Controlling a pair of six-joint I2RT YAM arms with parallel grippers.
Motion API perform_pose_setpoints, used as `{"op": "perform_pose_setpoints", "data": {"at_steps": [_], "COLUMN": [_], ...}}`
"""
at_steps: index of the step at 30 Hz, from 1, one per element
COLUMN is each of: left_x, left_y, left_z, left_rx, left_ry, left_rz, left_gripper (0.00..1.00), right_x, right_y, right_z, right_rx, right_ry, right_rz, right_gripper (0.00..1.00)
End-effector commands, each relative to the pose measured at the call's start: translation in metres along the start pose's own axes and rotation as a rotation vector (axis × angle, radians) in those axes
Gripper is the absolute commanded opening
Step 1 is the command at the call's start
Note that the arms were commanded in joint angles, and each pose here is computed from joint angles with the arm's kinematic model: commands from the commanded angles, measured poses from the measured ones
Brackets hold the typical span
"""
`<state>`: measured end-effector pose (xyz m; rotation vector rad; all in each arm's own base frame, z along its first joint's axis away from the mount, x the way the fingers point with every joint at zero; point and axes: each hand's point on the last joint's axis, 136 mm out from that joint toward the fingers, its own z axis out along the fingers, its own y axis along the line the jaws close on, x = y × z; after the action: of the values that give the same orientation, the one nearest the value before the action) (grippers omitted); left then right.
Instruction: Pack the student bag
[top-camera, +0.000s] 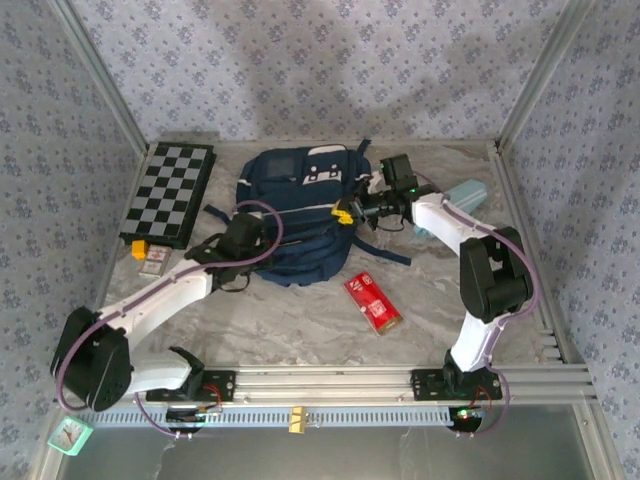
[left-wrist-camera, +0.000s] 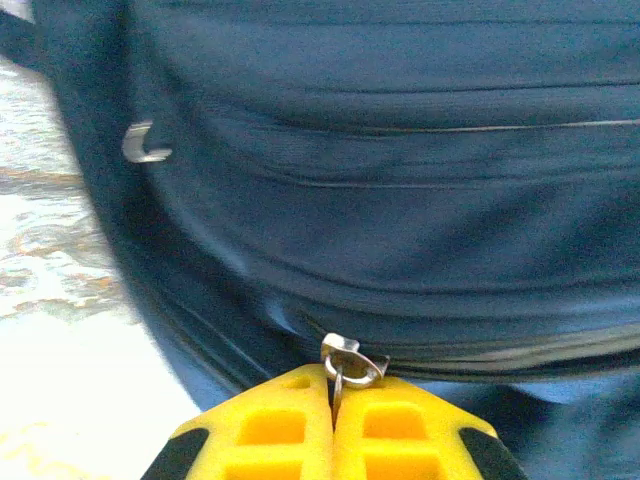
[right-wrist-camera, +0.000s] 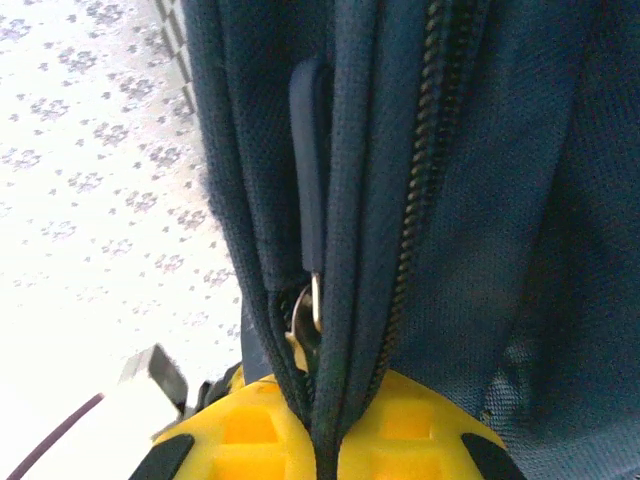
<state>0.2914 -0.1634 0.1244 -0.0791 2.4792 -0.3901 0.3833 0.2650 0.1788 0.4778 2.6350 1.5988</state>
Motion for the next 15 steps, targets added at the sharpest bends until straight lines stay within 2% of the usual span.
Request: {"op": "perform_pose_setpoints", "data": {"at_steps": [1,4,5,7,10,12,15], "left_x": [0.007,0.004,0.004,0.002,0.001,0.000,0.000], "left_y": [0.040,0.016,0.006,-0.019,-0.048,-0.054,-0.064], "left_z": [-0.009,-0.006,-0.005,-0.008,-0.013,-0.009,-0.003], "left_rx": [-0.099,0.025,0.067,0.134,0.154,0.151,0.183], "left_ry": [0.012,0.014,0.017,0.007,-0.016,-0.007,0.003], "left_rz": [-0.059,-0.033,-0.025,0.018,0.112,0.107,0.098], "left_gripper": [0.00,0.00,0.00,0.00,0.00,0.00,0.00], "right_x": [-0.037,-0.048,-0.048,-0.048,-0.036,-0.024,-0.003], "right_y": [0.030,0.036,0.038,0.042,0.057,0.062,0.064], "right_z": [-0.043,-0.043,-0.041,-0.038,-0.033,-0.026,-0.017], "right_rx": [-0.055,-0.046,-0.036,-0.027,-0.058,-0.051,-0.030], "right_ry": [-0.086,-0.075,-0.074,-0.087,-0.102,-0.112,-0.115], "right_rz": [-0.122,-0.140,-0.145,-0.149,-0.154,-0.143,-0.128], "right_gripper": [0.00,0.00,0.04,0.16,0.42,0.51,0.57]}}
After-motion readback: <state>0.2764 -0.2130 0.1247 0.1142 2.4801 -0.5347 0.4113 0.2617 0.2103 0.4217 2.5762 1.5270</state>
